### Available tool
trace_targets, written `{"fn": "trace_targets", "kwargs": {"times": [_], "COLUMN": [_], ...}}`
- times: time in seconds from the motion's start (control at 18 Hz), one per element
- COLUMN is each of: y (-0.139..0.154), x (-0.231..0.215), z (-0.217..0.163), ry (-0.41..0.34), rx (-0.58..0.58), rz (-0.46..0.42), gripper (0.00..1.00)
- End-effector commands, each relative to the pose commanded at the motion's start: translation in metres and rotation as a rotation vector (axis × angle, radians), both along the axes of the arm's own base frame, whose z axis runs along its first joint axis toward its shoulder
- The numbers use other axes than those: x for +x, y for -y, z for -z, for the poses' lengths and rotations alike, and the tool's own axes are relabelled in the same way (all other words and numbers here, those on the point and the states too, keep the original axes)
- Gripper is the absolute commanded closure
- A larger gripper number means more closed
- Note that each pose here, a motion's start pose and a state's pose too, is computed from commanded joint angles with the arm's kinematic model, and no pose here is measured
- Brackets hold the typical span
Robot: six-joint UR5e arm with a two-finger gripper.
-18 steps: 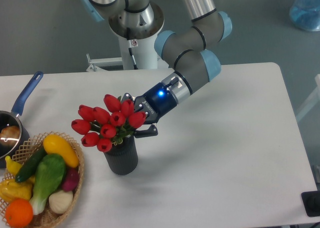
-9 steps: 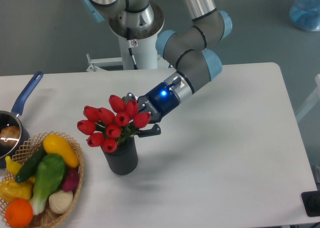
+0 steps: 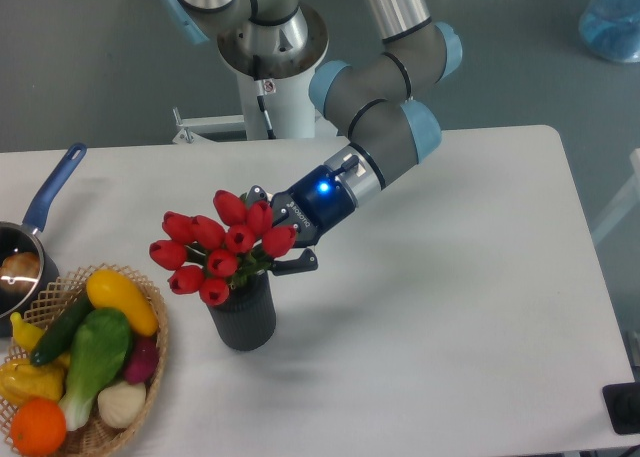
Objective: Insert the flowers into the vase
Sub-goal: 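Push the tulip stems further down into the vase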
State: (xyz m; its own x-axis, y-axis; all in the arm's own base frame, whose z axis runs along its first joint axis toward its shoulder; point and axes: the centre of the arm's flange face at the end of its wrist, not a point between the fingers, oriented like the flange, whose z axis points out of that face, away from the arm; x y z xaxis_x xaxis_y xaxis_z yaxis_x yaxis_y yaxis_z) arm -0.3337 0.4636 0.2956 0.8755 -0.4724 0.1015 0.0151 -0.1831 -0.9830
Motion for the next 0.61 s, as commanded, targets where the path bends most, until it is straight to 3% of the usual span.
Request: {"fn": "trace_targets", "kwargs": {"times": [0.61], "y": [0.0014], "x": [0.0039], "z": [0.0055], "ry": [0.010], "rx": [-0.008], "rz": [0.002], "gripper": [0.66]}}
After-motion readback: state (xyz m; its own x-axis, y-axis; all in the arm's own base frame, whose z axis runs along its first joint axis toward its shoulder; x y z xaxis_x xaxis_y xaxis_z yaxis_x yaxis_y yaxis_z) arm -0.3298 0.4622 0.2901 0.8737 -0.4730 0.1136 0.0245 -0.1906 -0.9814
